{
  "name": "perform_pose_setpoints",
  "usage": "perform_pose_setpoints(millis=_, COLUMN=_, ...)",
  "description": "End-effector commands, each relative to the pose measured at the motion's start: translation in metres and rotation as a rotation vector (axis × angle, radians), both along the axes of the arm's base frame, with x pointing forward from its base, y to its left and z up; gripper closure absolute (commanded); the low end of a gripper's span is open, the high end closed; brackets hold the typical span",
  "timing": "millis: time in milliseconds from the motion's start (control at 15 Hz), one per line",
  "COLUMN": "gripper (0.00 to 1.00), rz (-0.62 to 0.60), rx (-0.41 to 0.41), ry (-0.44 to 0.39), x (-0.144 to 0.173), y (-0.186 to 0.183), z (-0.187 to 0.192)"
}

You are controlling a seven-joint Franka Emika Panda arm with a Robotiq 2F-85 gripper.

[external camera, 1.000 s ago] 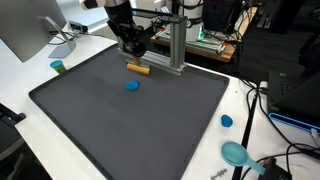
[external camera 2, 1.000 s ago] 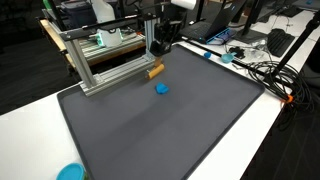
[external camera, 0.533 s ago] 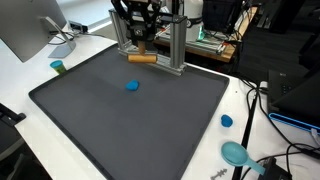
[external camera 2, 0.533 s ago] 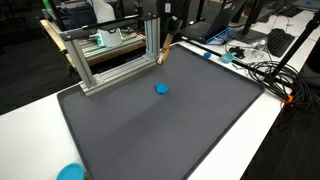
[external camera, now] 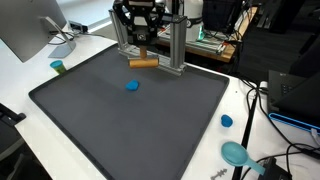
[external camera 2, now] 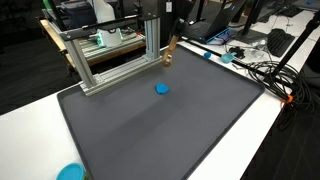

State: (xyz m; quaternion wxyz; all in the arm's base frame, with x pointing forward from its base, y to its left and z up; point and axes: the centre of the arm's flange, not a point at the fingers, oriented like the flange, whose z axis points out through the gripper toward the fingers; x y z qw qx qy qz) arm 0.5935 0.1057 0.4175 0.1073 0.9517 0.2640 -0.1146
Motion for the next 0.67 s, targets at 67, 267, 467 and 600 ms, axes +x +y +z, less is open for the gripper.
perform_pose_setpoints(millis=67, gripper=0.78, rz=0.218, rx=0.033, ry=0.074, x=-0.001, y=-0.017, z=0.03)
perform_pose_setpoints(millis=267, gripper=0.78, rz=0.378, rx=0.07, ry=0.101, x=0.011, y=-0.036, z=0.064)
perform_pose_setpoints(millis=467, gripper=0.78, rz=0.536, rx=0.125, ry=0.104, x=0.029, y=-0.067, z=0.092)
perform_pose_setpoints(millis=600, gripper=0.78, rz=0.642, rx=0.154, ry=0.1, x=0.039, y=-0.091, z=0.099)
